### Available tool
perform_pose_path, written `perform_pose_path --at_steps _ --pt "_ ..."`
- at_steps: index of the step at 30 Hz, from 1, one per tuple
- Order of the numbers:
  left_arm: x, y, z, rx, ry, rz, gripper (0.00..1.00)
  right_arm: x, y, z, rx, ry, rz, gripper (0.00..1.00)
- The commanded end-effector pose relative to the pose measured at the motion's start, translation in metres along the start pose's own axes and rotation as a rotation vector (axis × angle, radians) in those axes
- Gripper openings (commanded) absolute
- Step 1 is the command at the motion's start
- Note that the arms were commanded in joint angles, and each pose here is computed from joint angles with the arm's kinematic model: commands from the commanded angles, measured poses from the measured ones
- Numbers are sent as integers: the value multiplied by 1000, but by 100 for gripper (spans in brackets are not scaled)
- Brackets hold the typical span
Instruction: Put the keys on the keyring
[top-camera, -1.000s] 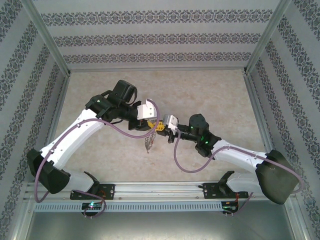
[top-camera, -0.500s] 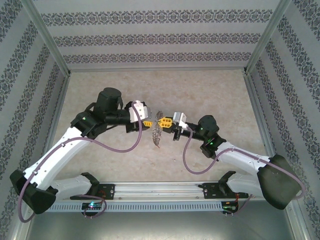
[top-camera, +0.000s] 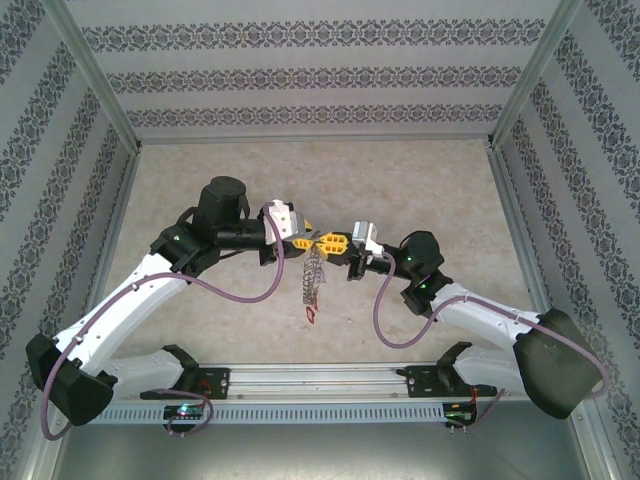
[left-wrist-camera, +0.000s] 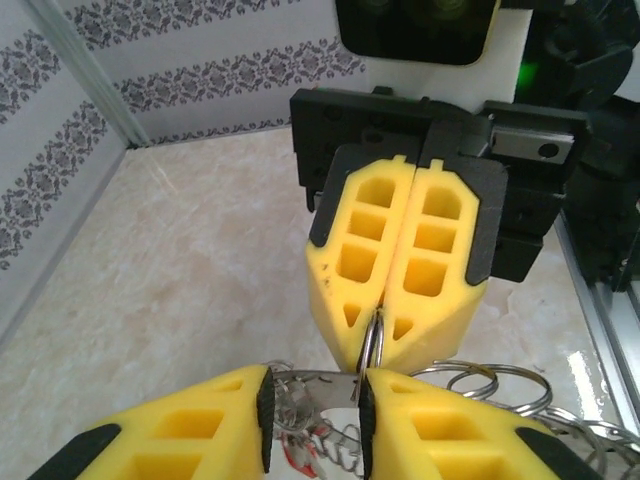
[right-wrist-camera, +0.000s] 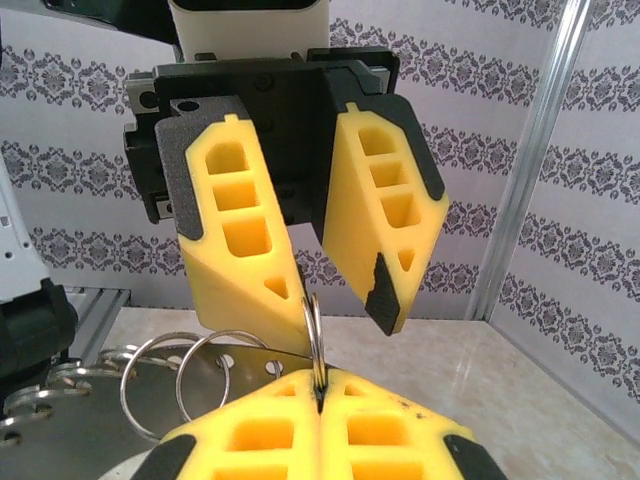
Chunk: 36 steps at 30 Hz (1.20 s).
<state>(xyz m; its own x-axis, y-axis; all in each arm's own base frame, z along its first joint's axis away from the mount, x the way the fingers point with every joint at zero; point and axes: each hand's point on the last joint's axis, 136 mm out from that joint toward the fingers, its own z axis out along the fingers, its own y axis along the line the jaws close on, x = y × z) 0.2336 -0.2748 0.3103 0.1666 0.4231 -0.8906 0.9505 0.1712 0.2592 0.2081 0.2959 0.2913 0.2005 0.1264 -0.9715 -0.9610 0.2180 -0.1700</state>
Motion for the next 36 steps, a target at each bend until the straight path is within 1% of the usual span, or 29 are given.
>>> perform_pose_path --at_steps 1,5,7,10,12,13,14,15,18,19,20,24,26,29,36 --pt "-9 -3 -3 28 -51 34 30 -20 5 1 -39 -67 -39 0" --pt "-5 -4 -2 47 -17 22 19 -21 5 2 -38 -72 -40 0" --pt "-4 -5 -1 54 -12 18 18 -21 5 2 -41 -73 -39 0" --pt "-4 -7 0 72 -19 23 21 -20 5 3 -45 -70 -34 0" --pt "-2 -8 1 79 -18 21 20 -20 5 4 -47 -70 -35 0" --pt "-2 -8 1 78 -17 20 16 -20 4 4 -48 -69 -34 0" --pt "-2 -7 1 76 -14 21 6 -20 5 4 -51 -70 -33 0" --pt "-2 -6 1 70 -7 20 0 -20 5 5 -52 -70 -35 0" --pt "-1 -4 -2 55 15 32 0 -12 5 4 -48 -39 -37 1" --pt "0 -3 -3 51 26 37 0 -6 5 4 -48 -13 -46 13" --pt "1 -4 -4 49 40 44 0 3 6 2 -44 26 -57 20" --pt "17 -6 -9 59 144 61 0 20 6 -5 -37 142 -98 31" --pt "25 -9 -9 89 198 56 0 24 5 -6 -40 189 -107 33" --pt "29 -15 -12 148 251 39 0 21 6 -4 -61 210 -112 33" --pt "23 -13 -10 166 240 29 0 19 7 10 -90 215 -124 32"
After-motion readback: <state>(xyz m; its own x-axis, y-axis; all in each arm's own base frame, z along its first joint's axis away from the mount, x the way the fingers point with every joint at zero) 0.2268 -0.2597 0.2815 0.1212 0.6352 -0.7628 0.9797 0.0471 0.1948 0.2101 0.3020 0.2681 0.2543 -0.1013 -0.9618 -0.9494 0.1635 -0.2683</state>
